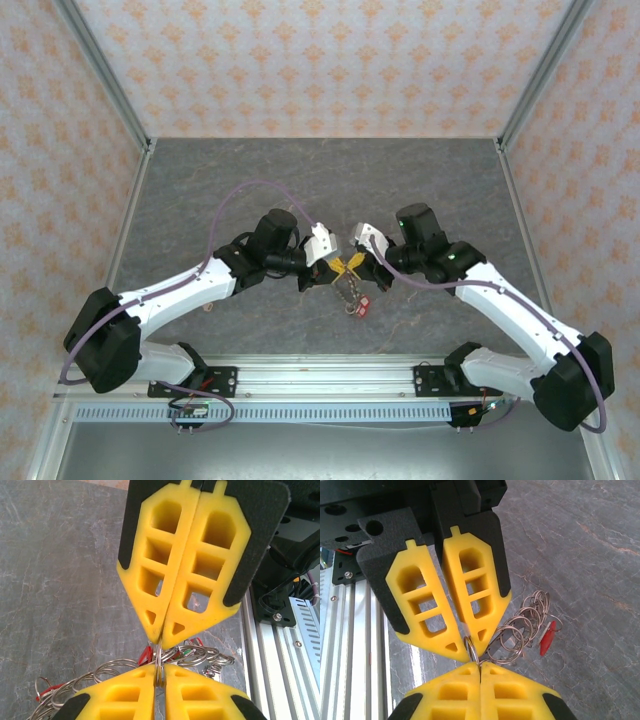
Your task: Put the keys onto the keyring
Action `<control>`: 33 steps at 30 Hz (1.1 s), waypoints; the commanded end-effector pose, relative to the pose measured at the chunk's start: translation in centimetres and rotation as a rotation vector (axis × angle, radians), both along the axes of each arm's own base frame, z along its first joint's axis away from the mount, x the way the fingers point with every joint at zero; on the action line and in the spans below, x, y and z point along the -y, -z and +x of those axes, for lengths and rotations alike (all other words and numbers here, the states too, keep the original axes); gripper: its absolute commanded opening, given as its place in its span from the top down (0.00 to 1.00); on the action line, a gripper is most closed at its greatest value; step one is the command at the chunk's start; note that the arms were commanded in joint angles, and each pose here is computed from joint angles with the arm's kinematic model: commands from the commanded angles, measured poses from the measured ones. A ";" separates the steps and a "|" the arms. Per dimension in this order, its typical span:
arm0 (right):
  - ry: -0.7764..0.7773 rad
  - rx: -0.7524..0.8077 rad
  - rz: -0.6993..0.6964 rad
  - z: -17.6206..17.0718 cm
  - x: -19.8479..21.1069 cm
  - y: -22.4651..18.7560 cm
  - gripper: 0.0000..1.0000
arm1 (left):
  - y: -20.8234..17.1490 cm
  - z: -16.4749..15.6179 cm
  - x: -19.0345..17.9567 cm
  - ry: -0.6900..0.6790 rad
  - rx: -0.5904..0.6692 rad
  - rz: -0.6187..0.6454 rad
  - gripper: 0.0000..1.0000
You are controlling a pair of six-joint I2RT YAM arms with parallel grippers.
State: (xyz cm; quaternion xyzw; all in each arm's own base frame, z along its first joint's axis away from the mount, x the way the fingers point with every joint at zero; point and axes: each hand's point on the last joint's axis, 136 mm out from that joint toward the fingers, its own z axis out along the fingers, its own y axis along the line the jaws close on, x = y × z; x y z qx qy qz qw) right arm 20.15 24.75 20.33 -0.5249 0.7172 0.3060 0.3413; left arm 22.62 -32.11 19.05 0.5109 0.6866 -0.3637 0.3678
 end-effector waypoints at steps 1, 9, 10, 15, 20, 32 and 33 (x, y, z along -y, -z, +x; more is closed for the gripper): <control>-0.030 0.047 -0.023 0.1 -0.4 -1.6 1.00 | -0.4 0.2 0.2 0.015 0.024 0.025 0.89; -0.031 0.078 -0.023 -0.3 -0.3 -2.2 0.96 | -0.7 0.6 0.6 -0.005 0.023 -0.010 1.00; -0.021 0.083 -0.022 -0.3 -0.2 -2.0 0.92 | -0.9 0.7 0.7 -0.009 0.023 -0.020 1.00; 0.041 0.078 0.030 0.1 0.1 -1.0 0.86 | -2.2 0.9 1.0 -0.022 0.033 -0.094 1.00; 0.056 0.036 0.074 0.0 -0.1 0.1 0.85 | -3.2 0.7 1.6 -0.005 0.010 -0.158 1.00; 0.159 0.150 0.122 1.7 0.6 -1.6 0.68 | -2.0 2.0 0.2 -0.102 0.044 -0.068 1.00; 0.169 0.171 0.130 1.7 0.8 -2.0 0.67 | -1.8 2.4 -0.3 -0.131 0.049 -0.046 1.00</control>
